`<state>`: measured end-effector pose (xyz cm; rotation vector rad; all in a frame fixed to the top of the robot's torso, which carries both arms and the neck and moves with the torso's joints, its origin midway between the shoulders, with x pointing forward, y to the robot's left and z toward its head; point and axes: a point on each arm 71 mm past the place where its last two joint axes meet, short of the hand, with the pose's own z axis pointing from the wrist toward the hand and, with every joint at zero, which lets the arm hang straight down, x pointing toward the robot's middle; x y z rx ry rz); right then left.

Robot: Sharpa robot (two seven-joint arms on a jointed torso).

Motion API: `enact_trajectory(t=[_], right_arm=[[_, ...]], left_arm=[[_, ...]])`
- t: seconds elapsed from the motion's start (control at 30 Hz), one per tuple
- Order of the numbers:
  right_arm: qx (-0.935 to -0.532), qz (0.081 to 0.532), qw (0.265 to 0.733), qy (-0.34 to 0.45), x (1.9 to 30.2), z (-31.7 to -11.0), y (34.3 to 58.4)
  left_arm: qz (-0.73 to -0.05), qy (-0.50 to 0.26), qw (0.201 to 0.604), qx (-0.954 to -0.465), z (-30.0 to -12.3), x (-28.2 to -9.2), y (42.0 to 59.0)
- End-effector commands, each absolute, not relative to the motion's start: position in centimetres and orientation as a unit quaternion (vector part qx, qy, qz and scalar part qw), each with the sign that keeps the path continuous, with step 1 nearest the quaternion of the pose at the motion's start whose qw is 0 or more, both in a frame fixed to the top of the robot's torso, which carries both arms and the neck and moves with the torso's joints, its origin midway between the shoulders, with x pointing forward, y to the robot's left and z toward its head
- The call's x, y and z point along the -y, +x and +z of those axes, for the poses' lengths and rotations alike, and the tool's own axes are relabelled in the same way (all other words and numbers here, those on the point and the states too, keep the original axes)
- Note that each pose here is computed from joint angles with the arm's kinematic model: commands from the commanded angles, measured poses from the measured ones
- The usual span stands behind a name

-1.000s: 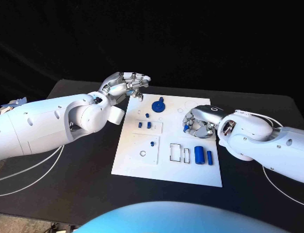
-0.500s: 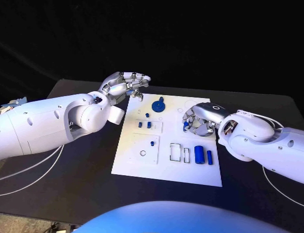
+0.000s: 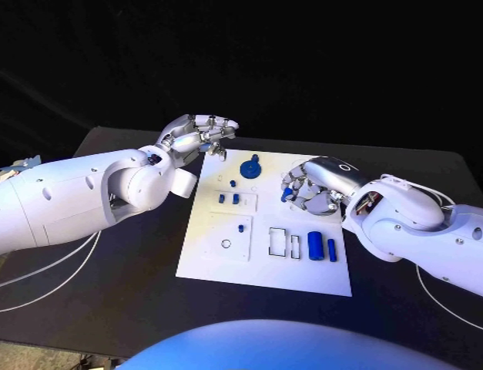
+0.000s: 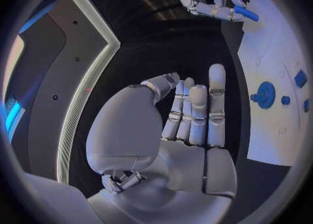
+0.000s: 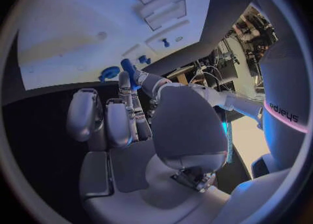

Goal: Assemble the parts on the task board

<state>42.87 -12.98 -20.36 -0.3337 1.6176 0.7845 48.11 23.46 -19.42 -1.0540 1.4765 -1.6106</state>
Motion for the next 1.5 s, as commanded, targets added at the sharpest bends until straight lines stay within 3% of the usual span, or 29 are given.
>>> enact_trajectory(t=[0.03,0.4,0.57,0.97,1.5], right_arm=[[-0.680,0.381,0.611,-0.134,11.3,-19.8,41.8],[-0.674,0.461,0.559,-0.144,5.1,-20.9,38.1],[-0.681,0.471,0.542,-0.145,3.7,-22.0,37.5],[-0.705,0.456,0.522,-0.149,3.0,-24.9,37.5],[-0.725,0.440,0.508,-0.153,2.4,-26.3,37.8]], left_arm=[[-0.630,-0.400,0.344,-0.570,-19.3,-23.2,48.1],[-0.630,-0.399,0.343,-0.571,-19.5,-22.7,48.5],[-0.631,-0.399,0.341,-0.571,-19.6,-22.6,48.5],[-0.632,-0.398,0.339,-0.572,-19.6,-22.4,48.5],[-0.633,-0.397,0.338,-0.572,-19.5,-22.3,48.5]])
